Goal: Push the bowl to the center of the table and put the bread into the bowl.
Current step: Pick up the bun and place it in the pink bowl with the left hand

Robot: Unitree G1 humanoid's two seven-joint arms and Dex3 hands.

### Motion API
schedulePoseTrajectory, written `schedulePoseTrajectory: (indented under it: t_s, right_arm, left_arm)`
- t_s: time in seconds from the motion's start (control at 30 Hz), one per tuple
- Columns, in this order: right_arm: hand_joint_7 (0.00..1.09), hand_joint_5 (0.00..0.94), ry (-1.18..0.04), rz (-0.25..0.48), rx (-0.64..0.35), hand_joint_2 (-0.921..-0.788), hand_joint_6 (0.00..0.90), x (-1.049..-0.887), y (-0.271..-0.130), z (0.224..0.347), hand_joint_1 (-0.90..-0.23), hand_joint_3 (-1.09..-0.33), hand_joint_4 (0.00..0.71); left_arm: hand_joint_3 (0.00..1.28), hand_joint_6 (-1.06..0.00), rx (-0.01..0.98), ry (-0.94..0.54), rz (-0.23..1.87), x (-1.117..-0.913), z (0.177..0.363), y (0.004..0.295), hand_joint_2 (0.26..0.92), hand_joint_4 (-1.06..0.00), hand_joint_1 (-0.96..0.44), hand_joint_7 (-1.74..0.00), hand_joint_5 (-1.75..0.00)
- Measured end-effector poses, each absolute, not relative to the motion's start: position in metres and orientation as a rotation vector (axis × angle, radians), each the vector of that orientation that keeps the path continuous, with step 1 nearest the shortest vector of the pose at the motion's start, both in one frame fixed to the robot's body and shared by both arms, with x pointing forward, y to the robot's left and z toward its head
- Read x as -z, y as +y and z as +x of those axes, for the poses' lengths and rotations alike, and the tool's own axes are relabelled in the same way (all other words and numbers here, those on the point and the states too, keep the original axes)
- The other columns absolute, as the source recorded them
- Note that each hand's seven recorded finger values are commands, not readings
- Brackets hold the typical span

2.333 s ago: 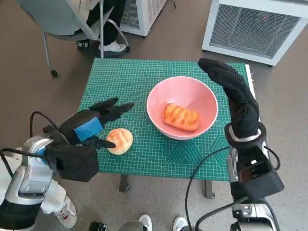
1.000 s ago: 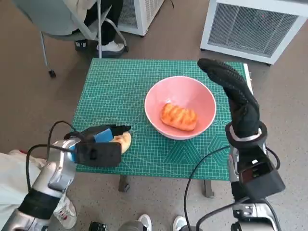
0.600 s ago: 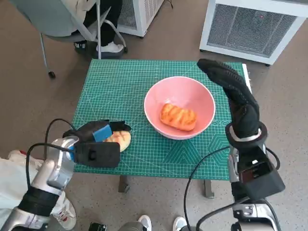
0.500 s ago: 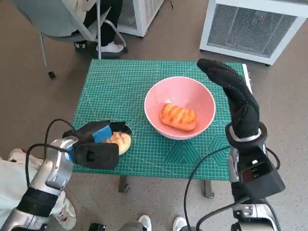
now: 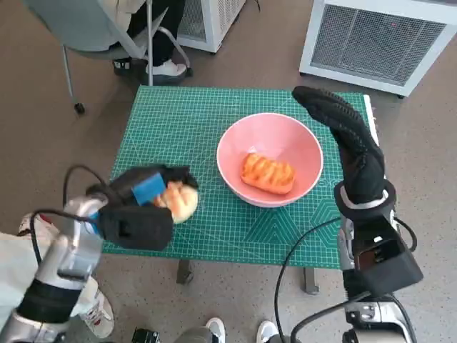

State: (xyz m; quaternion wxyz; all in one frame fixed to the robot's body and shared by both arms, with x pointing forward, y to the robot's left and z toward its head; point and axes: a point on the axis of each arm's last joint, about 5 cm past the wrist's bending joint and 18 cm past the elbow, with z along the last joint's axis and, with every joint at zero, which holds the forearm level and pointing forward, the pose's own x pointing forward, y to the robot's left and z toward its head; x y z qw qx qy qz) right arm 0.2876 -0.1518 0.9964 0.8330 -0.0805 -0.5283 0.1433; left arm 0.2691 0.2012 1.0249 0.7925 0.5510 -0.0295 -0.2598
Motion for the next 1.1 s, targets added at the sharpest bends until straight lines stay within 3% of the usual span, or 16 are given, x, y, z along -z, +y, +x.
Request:
schedulePoseTrajectory:
  t_s: [0.23,0.4,0.77,0.87,0.9,0.93,1.0,1.1]
  right_arm:
    - [0.75,0.507,-1.116,-0.171,-0.306,-0.921,-0.001,-0.996,-0.152,0.288,-0.567,-0.823,0.092]
    - [0.75,0.510,-1.115,-0.169,-0.307,-0.921,-0.001,-0.996,-0.152,0.288,-0.563,-0.825,0.090]
    - [0.75,0.517,-1.113,-0.166,-0.308,-0.921,-0.001,-0.995,-0.152,0.288,-0.565,-0.827,0.086]
    - [0.75,0.521,-1.114,-0.167,-0.307,-0.921,-0.001,-0.996,-0.152,0.288,-0.567,-0.826,0.081]
    - [0.75,0.521,-1.114,-0.168,-0.307,-0.921,-0.001,-0.996,-0.152,0.288,-0.567,-0.826,0.079]
    - [0.75,0.523,-1.114,-0.168,-0.307,-0.921,-0.001,-0.996,-0.152,0.288,-0.567,-0.826,0.077]
    - [0.75,0.525,-1.115,-0.168,-0.307,-0.921,-0.001,-0.996,-0.152,0.288,-0.567,-0.826,0.075]
    - [0.75,0.526,-1.116,-0.169,-0.306,-0.921,-0.001,-0.996,-0.153,0.288,-0.570,-0.824,0.069]
  left_arm:
    - [0.12,-0.58,0.504,-0.248,1.178,-1.061,0.272,0.183,0.911,-0.66,0.00,-1.21,-1.21]
    - [0.11,-0.58,0.482,-0.370,1.158,-1.074,0.274,0.168,0.912,-0.67,0.00,-1.23,-1.19]
    - [0.13,-0.55,0.506,-0.585,1.122,-1.071,0.293,0.129,0.920,-0.63,0.00,-1.27,-1.21]
    - [0.26,-0.38,0.516,-0.603,1.109,-1.061,0.302,0.122,0.921,-0.51,0.00,-1.43,-1.34]
    - [0.26,-0.32,0.521,-0.603,1.104,-1.057,0.305,0.120,0.899,-0.44,-0.02,-1.32,-1.21]
    - [0.24,-0.28,0.526,-0.597,1.104,-1.054,0.307,0.118,0.881,-0.39,-0.05,-1.06,-0.91]
    - [0.15,-0.25,0.539,-0.575,1.110,-1.046,0.312,0.115,0.881,-0.35,-0.09,-0.71,-0.45]
    - [0.10,-0.19,0.573,-0.509,1.118,-1.036,0.316,0.113,0.876,-0.25,-0.13,-0.53,-0.19]
